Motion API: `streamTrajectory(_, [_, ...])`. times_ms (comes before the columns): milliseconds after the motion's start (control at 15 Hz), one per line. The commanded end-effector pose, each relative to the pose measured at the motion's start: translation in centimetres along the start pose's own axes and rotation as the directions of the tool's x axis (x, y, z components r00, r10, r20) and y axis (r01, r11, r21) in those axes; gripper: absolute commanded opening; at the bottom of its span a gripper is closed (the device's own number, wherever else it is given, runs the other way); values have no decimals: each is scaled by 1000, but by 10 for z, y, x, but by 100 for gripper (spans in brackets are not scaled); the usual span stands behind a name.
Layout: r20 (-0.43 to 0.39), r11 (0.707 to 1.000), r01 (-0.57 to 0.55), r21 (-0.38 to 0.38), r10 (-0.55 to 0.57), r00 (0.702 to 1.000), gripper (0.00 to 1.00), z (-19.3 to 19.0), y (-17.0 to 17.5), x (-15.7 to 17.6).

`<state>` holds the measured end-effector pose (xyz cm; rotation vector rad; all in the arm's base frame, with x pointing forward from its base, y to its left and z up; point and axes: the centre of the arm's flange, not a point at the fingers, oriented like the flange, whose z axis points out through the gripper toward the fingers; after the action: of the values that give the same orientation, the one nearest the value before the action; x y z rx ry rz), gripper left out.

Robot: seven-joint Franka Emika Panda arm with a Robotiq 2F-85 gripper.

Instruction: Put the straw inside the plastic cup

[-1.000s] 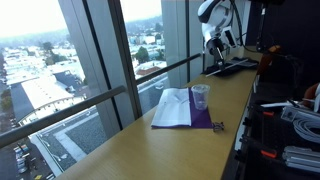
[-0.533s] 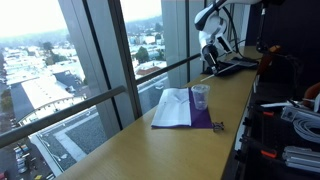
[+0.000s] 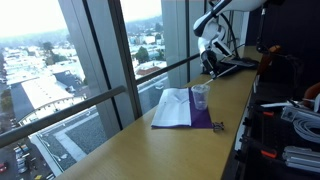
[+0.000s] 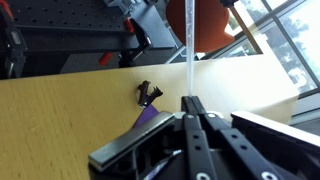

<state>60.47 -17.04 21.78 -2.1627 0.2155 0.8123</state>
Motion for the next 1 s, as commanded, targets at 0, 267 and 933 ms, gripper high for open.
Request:
streamTrajectory(0, [16, 998, -39, 54, 38, 999, 0, -10, -1, 3])
streamTrajectory(267, [34, 994, -62, 86, 59, 998, 0, -8, 3, 6])
streamTrajectory(933, [62, 982, -105, 155, 96, 993, 0, -8, 15, 18])
